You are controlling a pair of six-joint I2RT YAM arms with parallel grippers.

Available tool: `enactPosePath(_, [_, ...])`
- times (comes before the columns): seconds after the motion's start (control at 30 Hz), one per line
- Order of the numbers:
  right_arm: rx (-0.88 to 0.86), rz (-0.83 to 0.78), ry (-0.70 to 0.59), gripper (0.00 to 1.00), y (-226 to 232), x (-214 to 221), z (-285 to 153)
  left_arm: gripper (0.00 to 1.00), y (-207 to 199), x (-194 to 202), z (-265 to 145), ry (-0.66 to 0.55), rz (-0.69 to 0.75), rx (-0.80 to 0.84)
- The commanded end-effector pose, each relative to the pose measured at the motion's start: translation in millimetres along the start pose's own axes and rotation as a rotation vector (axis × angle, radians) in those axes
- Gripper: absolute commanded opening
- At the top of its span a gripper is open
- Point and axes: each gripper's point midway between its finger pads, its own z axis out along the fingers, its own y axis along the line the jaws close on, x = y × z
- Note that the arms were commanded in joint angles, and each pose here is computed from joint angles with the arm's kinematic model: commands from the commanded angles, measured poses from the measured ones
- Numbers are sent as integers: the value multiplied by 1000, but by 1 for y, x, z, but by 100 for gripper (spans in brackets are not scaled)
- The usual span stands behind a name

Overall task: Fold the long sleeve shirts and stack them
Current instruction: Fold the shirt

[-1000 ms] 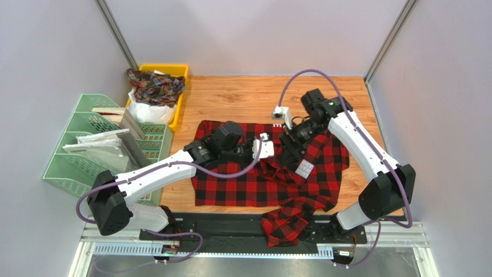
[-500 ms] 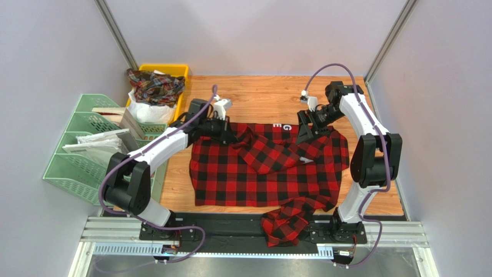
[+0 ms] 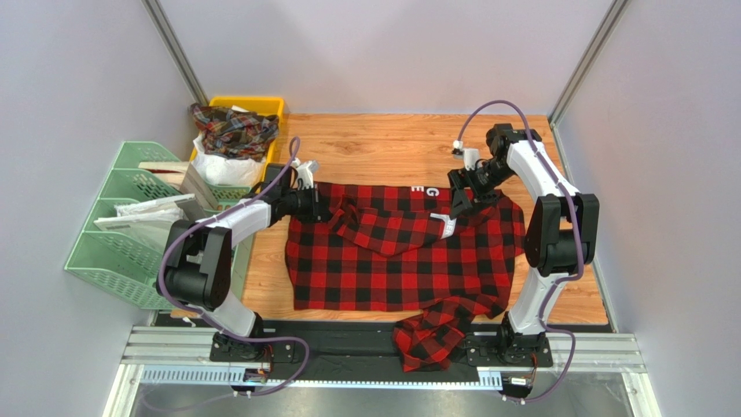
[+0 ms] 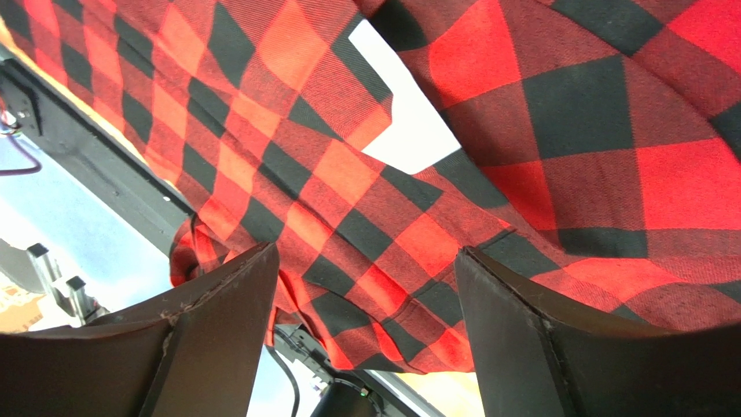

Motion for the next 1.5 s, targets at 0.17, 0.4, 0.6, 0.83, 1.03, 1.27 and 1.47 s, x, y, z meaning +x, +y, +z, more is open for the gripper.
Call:
enactPosePath(0.17, [73,-4,-16,76,-13,-3,-4,0,23,-26,-12,-133,-21,-65])
enactPosePath(0.4, [229,-66,18,54,-35,13,-15,71,28,-35,-61,-113,205,-219])
enactPosePath(0.6, [371,-100,80,45,-65,33,-8,73,10,-12,-78,129,498,-183])
enactPosePath(0.83, [409,-74,142,41,-95,38,22,66,37,19,-42,390,412,-198])
enactPosePath(1.03, [421,-58,199,42,-118,30,42,60,74,9,-21,458,355,-309])
enactPosePath(1.27, [198,-60,45,51,-88,7,-10,59,84,-4,-23,450,359,-310])
enactPosePath(1.47, [326,-12,-144,49,-131,-50,-50,61,79,-13,-24,425,421,-284])
